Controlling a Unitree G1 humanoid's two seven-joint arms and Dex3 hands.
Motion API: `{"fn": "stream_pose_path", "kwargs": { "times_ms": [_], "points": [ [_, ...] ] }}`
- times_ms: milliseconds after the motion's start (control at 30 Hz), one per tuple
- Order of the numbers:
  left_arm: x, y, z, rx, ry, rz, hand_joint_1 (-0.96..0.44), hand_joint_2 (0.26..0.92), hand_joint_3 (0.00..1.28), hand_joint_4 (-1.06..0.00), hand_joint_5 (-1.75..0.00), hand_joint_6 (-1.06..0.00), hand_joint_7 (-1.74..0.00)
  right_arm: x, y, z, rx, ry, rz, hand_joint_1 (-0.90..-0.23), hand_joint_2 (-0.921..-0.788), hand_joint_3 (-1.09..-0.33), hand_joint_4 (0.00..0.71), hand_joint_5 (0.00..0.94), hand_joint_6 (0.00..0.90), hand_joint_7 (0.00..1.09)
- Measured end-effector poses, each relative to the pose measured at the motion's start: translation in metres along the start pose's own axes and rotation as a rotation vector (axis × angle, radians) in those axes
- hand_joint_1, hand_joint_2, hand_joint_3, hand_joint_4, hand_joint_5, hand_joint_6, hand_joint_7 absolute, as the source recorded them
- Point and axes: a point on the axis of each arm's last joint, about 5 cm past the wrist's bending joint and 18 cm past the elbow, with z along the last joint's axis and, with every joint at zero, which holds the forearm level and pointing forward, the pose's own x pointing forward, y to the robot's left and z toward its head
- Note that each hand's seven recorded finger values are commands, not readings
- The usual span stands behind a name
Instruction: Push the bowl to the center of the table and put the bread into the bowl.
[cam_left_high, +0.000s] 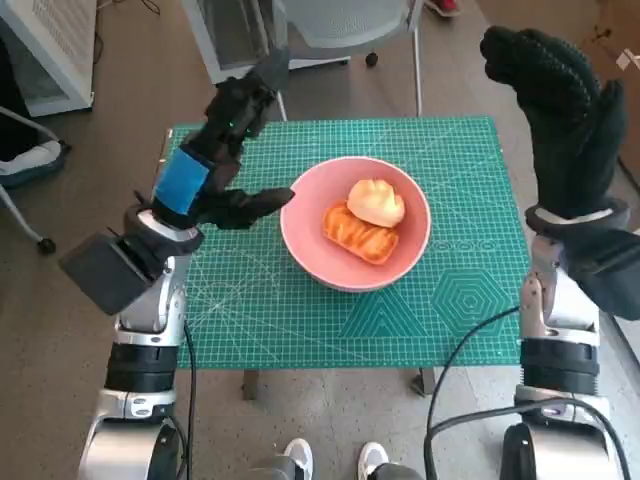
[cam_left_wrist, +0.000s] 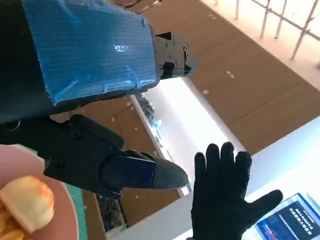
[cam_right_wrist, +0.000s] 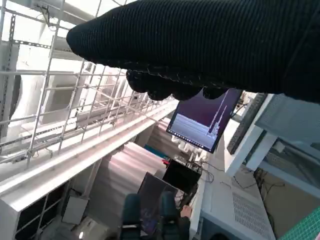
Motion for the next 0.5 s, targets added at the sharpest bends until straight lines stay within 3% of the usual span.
{"fn": "stream_pose_path", "kwargs": {
  "times_ms": [500],
  "points": [
    [-0.0006,0.0019,0.004,0.0,-0.008,0.025,-0.61,0.921,0.28,0.0,0.0,0.0,-0.33,0.0012,0.0035,-0.0029,0.035,0.002,0.002,-0.494,-0.921,-0.484,0.31,0.001,0.426,0.0]
  ]
}}
